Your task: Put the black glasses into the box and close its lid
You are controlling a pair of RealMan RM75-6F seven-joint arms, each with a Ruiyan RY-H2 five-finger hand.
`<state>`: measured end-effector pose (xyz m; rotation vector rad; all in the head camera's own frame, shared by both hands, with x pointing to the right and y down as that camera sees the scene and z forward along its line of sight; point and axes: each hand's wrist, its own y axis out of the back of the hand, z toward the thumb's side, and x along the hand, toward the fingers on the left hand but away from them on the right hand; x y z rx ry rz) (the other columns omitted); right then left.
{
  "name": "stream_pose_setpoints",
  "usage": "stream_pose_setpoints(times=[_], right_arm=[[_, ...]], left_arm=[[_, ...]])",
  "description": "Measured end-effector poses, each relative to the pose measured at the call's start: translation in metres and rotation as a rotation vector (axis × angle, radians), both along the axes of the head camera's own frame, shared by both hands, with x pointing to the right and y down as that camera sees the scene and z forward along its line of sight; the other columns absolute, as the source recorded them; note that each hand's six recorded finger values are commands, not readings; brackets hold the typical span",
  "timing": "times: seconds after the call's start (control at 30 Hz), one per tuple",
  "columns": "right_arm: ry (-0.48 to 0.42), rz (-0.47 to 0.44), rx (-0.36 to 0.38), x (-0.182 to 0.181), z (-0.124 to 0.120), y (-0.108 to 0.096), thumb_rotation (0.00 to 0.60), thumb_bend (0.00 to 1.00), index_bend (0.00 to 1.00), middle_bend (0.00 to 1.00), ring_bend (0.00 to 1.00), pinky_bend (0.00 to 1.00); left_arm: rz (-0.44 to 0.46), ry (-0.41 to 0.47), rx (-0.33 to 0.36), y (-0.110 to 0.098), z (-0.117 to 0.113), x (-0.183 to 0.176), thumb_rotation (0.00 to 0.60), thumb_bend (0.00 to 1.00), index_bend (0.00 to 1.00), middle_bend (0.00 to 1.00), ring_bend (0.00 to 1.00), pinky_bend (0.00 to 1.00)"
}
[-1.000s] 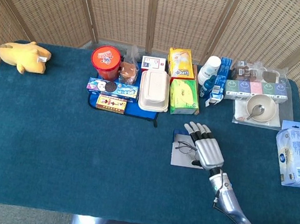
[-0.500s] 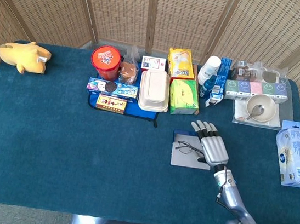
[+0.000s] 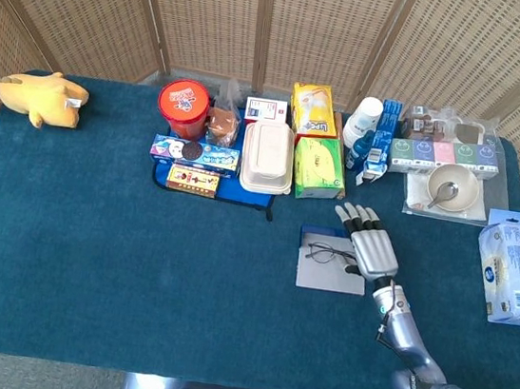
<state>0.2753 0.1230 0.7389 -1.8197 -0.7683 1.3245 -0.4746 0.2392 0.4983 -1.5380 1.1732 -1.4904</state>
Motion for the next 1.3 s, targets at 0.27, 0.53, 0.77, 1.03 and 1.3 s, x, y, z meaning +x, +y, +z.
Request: stream_pose_setpoints(times=[0.27, 0.53, 0.77, 1.03, 1.3], right_arm=[[0.002, 0.005, 0.007, -0.001, 0.002, -0.012, 0.568, 0.29, 0.00, 0.00, 0.00, 0.10], [0.014, 0.004, 0.014, 0.001, 0.002, -0.023, 0.567, 0.29, 0.00, 0.00, 0.00, 0.10], [0.032, 0.016, 0.008, 0.006, 0.005, -0.031, 0.569, 0.29, 0.00, 0.00, 0.00, 0.10], [0.053, 0.009, 0.009, 0.013, 0.005, -0.034, 0.572, 0.29, 0.00, 0.00, 0.00, 0.10], [0.062, -0.006, 0.003, 0.017, 0.002, -0.026, 0.572, 0.29, 0.00, 0.00, 0.00, 0.10]], left_arm=[[-0.002, -0.003, 0.005, 0.000, -0.001, -0.001, 0.599, 0.30, 0.31, 0.35, 0.22, 0.27], [-0.003, -0.005, 0.003, 0.001, -0.002, -0.001, 0.600, 0.30, 0.31, 0.35, 0.22, 0.27], [-0.007, -0.009, 0.002, 0.001, -0.002, -0.002, 0.600, 0.30, 0.31, 0.35, 0.22, 0.27], [-0.006, -0.004, 0.005, 0.000, -0.001, -0.001, 0.600, 0.30, 0.31, 0.35, 0.22, 0.27], [-0.009, -0.001, 0.004, 0.001, 0.000, -0.003, 0.600, 0.30, 0.31, 0.35, 0.22, 0.27]])
